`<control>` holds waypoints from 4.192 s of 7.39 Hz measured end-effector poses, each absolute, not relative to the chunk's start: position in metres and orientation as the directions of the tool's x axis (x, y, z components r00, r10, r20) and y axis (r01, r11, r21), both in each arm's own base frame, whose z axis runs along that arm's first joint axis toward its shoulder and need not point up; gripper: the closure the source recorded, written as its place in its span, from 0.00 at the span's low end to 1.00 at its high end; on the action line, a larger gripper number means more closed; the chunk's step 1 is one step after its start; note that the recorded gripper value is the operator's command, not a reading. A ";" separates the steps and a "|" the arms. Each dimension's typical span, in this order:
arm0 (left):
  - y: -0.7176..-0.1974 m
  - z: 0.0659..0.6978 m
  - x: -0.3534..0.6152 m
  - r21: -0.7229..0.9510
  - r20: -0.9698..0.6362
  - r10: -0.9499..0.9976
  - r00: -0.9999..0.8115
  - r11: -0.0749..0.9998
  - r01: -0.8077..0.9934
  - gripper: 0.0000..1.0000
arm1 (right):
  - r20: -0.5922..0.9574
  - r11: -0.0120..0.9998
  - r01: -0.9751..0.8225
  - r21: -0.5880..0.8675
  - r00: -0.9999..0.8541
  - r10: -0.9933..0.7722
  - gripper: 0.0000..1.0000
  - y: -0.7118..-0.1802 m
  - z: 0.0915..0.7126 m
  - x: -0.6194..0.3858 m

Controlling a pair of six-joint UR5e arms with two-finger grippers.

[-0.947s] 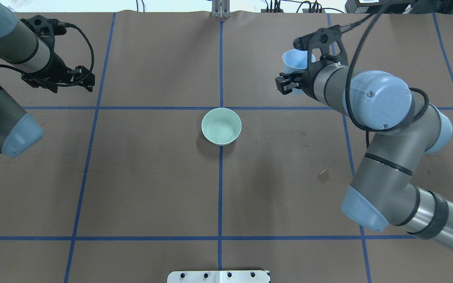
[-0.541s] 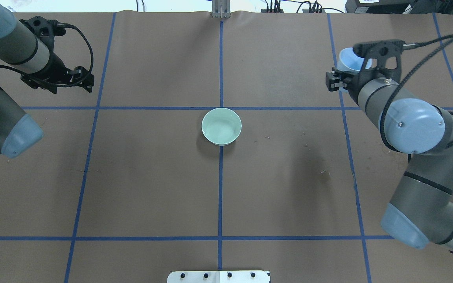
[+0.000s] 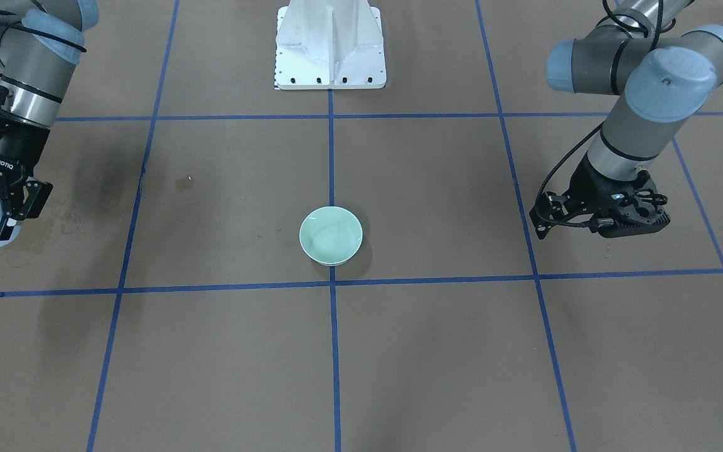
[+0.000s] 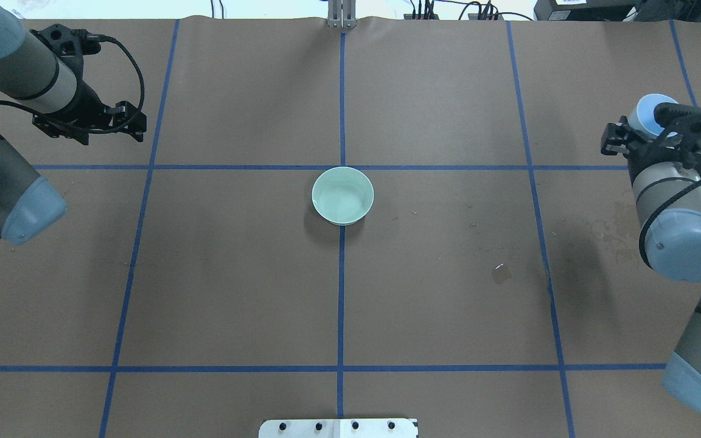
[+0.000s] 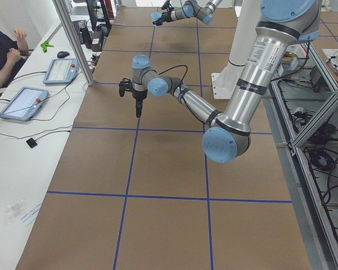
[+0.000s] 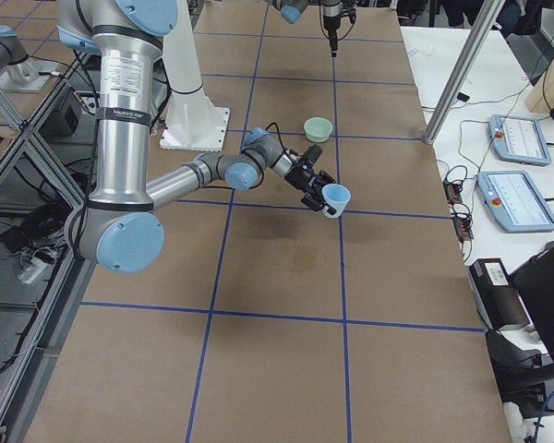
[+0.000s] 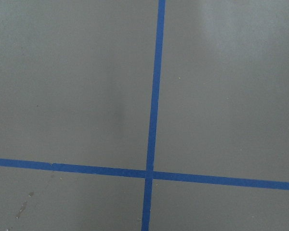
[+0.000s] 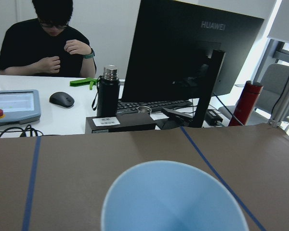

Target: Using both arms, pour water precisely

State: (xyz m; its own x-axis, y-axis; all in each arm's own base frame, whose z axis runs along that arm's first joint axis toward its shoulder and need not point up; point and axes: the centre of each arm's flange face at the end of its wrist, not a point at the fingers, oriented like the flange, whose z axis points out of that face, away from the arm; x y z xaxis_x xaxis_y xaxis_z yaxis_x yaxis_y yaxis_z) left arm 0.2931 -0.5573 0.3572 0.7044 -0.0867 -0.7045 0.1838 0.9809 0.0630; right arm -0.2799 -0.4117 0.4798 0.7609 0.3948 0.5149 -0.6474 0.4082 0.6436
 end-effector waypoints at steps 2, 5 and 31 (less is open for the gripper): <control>-0.558 0.359 0.294 0.059 -0.703 -0.090 0.706 0.981 0.184 0.00 | 0.535 0.365 -0.661 0.656 0.748 0.392 1.00 -0.381 0.513 -0.309; -0.558 0.361 0.295 0.057 -0.701 -0.091 0.707 0.981 0.183 0.00 | 0.530 0.345 -0.653 0.675 0.753 0.390 1.00 -0.349 0.560 -0.317; -0.557 0.356 0.296 0.062 -0.705 -0.086 0.703 0.981 0.183 0.00 | 0.596 0.424 -0.653 0.628 0.753 0.278 0.01 -0.300 0.556 -0.284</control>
State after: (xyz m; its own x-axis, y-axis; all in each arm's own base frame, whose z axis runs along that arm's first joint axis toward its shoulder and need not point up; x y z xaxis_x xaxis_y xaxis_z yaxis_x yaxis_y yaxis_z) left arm 0.2964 -0.5569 0.3559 0.7035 -0.0865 -0.7054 0.1832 0.9811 0.0624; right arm -0.2837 -0.3000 0.5559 0.7534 0.2779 0.5959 -0.6528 0.4242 0.6276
